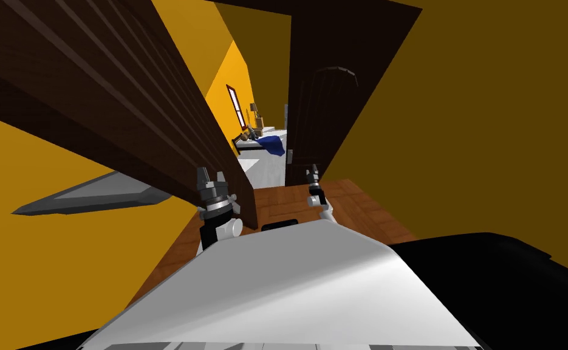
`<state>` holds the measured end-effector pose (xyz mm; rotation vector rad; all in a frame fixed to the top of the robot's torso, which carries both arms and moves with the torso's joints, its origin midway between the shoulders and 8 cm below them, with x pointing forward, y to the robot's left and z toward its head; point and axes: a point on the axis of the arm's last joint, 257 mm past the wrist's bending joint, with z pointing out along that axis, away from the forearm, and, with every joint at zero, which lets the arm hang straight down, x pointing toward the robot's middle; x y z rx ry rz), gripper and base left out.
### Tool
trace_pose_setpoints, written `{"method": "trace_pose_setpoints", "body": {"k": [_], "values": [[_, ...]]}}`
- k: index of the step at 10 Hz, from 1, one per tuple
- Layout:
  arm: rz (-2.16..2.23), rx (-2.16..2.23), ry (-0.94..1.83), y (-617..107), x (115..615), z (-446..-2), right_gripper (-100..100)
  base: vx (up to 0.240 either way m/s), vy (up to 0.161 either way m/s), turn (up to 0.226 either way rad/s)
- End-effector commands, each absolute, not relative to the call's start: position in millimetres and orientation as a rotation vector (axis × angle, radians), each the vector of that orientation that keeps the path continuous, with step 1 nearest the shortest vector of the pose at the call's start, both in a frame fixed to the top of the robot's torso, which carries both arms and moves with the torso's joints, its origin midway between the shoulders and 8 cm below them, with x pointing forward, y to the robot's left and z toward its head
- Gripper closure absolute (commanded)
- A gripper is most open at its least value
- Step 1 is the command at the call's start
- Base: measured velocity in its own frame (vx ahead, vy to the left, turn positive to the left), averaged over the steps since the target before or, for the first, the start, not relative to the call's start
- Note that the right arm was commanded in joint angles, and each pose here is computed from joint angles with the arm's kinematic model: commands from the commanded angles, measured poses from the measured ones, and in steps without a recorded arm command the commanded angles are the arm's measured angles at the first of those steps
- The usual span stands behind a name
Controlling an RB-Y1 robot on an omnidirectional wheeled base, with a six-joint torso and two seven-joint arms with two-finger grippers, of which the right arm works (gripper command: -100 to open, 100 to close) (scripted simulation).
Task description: Pull the door open
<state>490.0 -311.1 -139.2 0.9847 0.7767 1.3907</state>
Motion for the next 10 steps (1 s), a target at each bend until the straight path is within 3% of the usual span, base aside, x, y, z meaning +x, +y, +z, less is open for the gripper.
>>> {"method": "trace_pose_setpoints", "body": {"k": [1, 10], "values": [[1.377, 1.001, 0.793, -315.8, 498.9, -148.9, -100, 0.075, -0.01, 0.13], [1.285, 1.102, 0.874, -345.3, 527.8, -202.6, -100, 0.069, -0.006, 0.082]]}}
